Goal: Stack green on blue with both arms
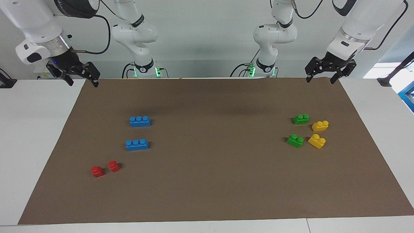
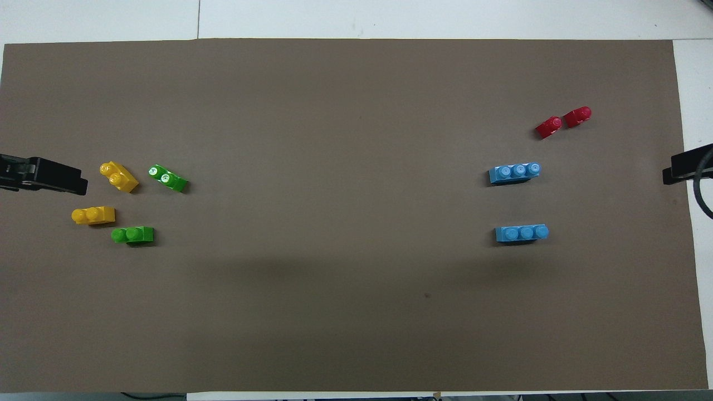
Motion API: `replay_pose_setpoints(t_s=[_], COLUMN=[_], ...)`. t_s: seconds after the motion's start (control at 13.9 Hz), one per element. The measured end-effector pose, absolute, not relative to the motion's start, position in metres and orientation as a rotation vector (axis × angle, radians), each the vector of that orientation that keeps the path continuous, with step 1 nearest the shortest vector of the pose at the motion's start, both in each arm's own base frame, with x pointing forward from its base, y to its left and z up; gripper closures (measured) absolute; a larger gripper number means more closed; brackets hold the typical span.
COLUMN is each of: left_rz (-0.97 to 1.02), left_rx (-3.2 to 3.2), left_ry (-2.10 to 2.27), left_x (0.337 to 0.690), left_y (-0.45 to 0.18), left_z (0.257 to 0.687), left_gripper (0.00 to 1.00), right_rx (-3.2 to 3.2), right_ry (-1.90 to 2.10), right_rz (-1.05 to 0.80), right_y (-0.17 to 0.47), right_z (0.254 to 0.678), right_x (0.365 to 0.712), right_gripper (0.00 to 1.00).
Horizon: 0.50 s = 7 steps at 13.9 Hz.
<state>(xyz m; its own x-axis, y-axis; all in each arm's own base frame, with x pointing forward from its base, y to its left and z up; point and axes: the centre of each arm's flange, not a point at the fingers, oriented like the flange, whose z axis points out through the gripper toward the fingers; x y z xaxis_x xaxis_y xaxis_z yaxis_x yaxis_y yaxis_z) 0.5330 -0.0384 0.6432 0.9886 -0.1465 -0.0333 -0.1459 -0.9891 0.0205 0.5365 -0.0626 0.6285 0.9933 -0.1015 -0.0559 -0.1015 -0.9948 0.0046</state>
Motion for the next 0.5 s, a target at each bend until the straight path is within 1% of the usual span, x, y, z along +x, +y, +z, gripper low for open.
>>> replay_pose_setpoints(t_s=[0.5], left_rz=[-0.055], left_rx=[3.115], left_ry=[-0.223], left_x=[0.5330], left_y=[-0.0364], left_z=[0.6433], left_gripper=[0.00], right_rx=[3.135], right_ry=[-0.152], right_rz=[-0.082], right_y=[-0.0602], right_z=[0.6284], right_x=[0.5374], right_gripper=[0.00])
